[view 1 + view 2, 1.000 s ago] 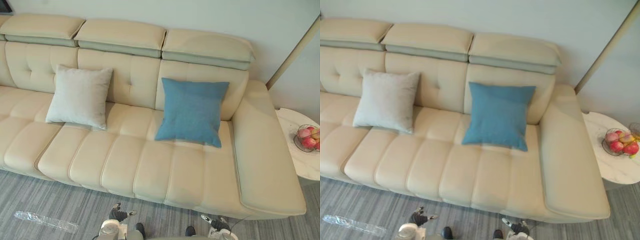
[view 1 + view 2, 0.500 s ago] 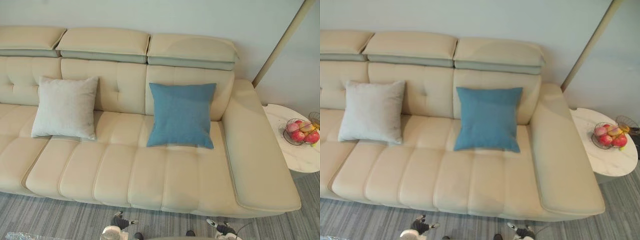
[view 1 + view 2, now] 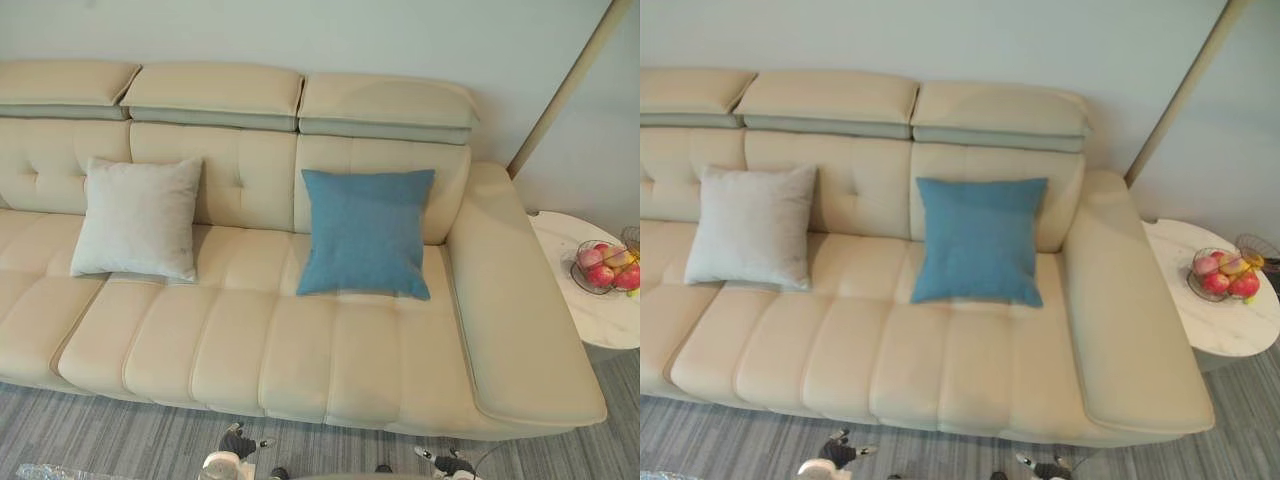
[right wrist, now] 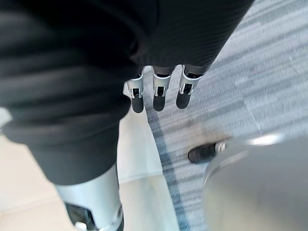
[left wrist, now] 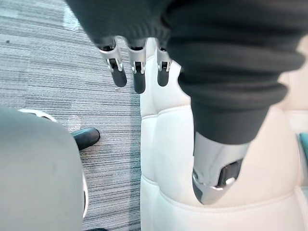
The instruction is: Pick up cushions and gather them together orderly.
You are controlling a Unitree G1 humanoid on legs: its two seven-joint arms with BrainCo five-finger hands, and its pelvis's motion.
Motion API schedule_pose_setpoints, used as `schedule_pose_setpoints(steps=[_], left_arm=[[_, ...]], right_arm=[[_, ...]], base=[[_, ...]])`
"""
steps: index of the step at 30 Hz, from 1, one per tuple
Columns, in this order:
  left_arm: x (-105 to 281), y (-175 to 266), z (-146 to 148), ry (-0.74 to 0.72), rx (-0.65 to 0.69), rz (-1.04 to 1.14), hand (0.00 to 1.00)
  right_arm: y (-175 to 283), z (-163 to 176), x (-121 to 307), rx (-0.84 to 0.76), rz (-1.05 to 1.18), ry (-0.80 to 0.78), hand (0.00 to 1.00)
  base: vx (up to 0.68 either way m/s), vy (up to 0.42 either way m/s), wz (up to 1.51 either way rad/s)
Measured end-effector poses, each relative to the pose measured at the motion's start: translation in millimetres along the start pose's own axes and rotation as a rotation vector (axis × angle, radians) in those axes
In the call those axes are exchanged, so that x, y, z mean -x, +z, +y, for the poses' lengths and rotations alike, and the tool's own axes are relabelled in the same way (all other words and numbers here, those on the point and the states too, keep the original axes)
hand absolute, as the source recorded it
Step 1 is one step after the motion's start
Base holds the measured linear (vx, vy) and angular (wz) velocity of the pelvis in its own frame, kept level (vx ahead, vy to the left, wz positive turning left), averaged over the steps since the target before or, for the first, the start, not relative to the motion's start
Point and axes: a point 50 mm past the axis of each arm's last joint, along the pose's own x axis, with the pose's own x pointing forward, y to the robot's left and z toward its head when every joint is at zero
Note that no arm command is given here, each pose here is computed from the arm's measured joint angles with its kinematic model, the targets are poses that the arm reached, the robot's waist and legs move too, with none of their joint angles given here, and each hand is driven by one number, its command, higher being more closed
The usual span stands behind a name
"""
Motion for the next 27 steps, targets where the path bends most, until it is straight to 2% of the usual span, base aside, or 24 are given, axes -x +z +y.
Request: schedule_pose_setpoints(steps=[4,8,14,17,20,23,27], left_arm=[[-1.0,4.6,7.2,0.033,0.067,-0.014,0.00],[-2.3,11.7,-0.2,0.025,0.136,-0.026,0.00],[-2.7,9.8,13.4,0.060,0.119,-0.022,0.00],[-4.0,13.4,19.6,0.078,0.114,-0.026,0.00],[-4.0,16.0,8.7,0.053,0.125,-0.036,0.00],[-3.9,15.9,8.5,0.057,0.132,-0.035,0.00],[-1.0,0.4,18.9,0.093,0.231,0.017,0.00]], right_arm=[[2.7,0.8,-0.4,0.040,-0.011,0.000,0.00],[9.4,-1.9,-0.6,0.063,-0.041,-0.008,0.00],[29.3,18.4,0.5,0.114,-0.117,0.042,0.00],[29.8,12.7,-0.2,0.170,-0.130,0.028,0.00],[38.1,6.9,-4.2,0.233,-0.130,0.019,0.00],[54.1,6.9,-5.4,0.230,-0.171,0.020,0.00],[46.6,13.6,-4.0,0.262,-0.159,0.049,0.00]], base=[[-0.13,-0.028,-0.64],[-0.11,-0.017,-1.23],[-0.01,0.027,-1.88],[0.14,-0.100,-1.47],[0.02,-0.065,-1.32],[0.09,-0.090,-0.88],[0.13,-0.303,-0.64]])
